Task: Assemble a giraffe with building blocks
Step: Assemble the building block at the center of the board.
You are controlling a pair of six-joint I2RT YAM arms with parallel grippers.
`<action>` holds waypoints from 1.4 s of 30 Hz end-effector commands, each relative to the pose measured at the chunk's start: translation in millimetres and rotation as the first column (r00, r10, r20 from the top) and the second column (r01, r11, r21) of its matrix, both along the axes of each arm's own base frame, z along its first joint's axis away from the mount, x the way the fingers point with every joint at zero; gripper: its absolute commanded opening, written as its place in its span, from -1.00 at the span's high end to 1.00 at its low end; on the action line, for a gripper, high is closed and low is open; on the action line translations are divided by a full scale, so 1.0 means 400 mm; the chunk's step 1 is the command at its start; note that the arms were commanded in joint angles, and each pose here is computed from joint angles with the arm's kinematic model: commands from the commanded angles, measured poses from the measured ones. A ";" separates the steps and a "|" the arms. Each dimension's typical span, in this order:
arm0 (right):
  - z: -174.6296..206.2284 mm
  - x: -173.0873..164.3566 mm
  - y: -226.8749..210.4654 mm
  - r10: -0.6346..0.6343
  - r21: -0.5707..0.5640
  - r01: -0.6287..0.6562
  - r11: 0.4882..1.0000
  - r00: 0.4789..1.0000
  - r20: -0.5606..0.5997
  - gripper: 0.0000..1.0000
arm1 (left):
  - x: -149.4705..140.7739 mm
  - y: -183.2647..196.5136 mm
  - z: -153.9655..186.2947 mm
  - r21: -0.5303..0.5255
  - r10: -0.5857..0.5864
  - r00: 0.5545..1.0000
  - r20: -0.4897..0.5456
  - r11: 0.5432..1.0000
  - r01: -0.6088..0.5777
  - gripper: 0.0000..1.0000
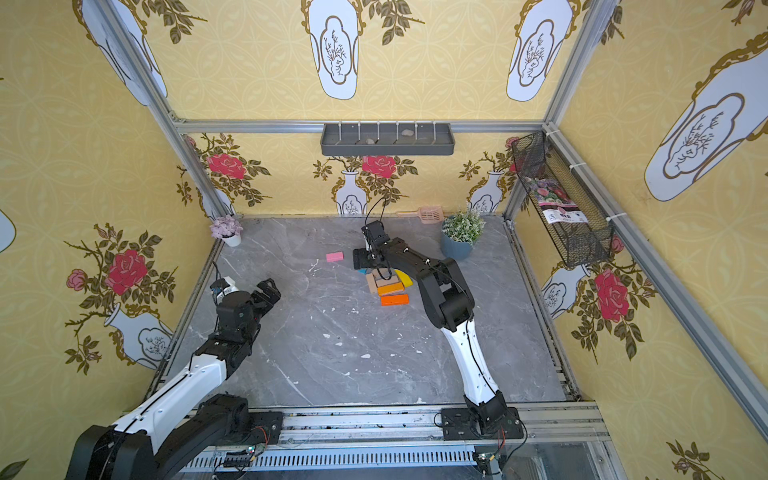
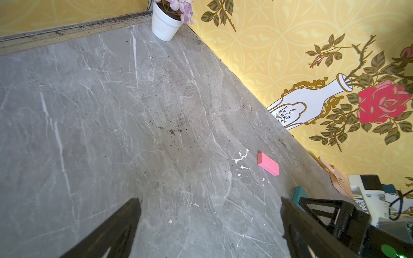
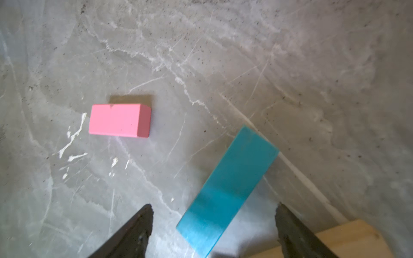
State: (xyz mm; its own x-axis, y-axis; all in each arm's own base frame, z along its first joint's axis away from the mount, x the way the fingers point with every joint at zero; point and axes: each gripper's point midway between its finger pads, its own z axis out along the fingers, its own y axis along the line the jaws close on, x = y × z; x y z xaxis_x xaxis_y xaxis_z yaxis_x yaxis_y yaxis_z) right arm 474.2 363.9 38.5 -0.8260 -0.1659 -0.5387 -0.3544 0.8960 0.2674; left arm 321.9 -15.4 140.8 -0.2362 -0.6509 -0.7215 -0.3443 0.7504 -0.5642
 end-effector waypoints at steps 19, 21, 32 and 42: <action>-0.040 -0.069 0.109 0.189 -0.023 -0.189 0.982 0.981 0.040 0.52 | 0.004 0.000 -0.008 0.002 0.005 0.999 -0.051 1.000 -0.005 -0.98; -0.042 -0.063 0.106 0.178 -0.026 -0.177 0.984 0.983 0.035 0.52 | 0.006 -0.004 -0.007 -0.003 0.000 0.999 -0.048 1.000 -0.001 -0.98; -0.076 -0.028 0.117 0.025 -0.026 -0.025 0.999 1.000 -0.019 0.62 | 0.013 -0.007 -0.014 -0.011 -0.002 0.998 -0.067 1.000 0.001 -0.98; -0.077 -0.027 0.121 -0.011 -0.034 0.010 0.999 1.000 -0.019 0.62 | 0.011 -0.006 -0.011 -0.008 0.002 0.998 -0.064 1.000 -0.003 -0.98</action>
